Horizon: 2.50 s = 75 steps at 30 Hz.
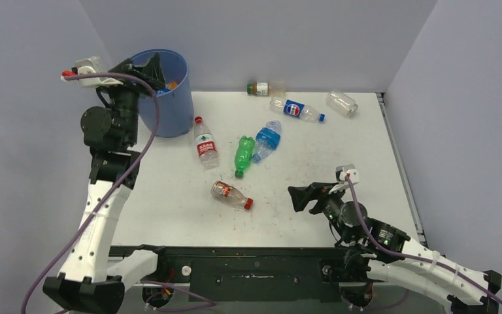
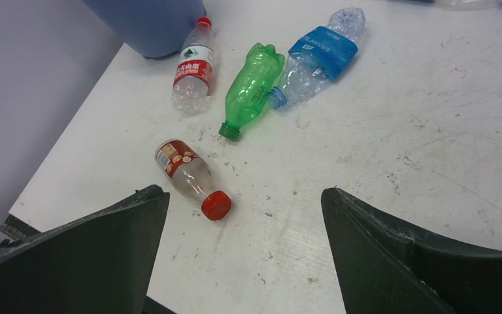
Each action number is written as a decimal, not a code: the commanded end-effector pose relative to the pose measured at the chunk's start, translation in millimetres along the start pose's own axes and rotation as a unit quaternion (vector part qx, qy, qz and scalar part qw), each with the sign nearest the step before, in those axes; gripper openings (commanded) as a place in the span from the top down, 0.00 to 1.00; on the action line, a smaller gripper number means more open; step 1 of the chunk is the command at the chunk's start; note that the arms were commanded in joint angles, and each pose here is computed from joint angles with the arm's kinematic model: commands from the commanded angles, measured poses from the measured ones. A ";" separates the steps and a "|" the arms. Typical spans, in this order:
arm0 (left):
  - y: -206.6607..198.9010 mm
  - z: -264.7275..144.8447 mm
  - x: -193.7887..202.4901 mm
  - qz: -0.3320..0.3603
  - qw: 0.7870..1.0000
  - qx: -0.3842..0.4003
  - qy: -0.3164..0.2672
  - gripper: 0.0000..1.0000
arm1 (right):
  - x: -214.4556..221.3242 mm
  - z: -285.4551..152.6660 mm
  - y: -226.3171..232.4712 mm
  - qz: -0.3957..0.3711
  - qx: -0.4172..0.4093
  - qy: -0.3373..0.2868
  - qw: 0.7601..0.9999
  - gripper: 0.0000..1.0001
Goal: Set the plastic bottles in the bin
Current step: Place the plastic bottle in the trash bin, then pick up the plastic bottle at the center of the board.
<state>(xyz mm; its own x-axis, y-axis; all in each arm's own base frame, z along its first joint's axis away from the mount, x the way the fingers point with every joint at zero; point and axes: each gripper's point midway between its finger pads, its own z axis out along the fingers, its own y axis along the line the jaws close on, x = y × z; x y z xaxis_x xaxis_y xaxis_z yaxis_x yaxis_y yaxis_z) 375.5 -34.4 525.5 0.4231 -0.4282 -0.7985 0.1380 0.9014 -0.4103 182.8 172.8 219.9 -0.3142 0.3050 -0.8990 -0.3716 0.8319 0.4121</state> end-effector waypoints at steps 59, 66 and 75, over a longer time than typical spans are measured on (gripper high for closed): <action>-30.3 -216.2 205.8 -0.078 0.910 0.183 0.364 0.20 | 183.1 109.7 70.7 -0.244 -0.139 0.253 0.926 0.69; -45.5 -218.4 202.0 -0.065 0.908 0.222 0.350 0.20 | 130.9 61.5 81.5 -0.206 -0.154 0.271 0.928 0.75; -103.5 -250.6 171.6 -0.039 0.861 0.398 0.313 0.19 | 85.1 25.7 79.9 -0.213 -0.126 0.320 0.914 0.95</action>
<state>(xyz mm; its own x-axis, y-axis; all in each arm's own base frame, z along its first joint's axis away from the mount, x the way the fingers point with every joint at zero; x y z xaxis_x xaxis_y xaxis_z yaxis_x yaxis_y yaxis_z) 238.4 -200.3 269.0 -0.3489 -0.2434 -0.9050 0.6415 0.6420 -0.4200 163.1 297.3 161.1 -0.4633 -0.3668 -0.8067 -0.7524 0.6438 0.1393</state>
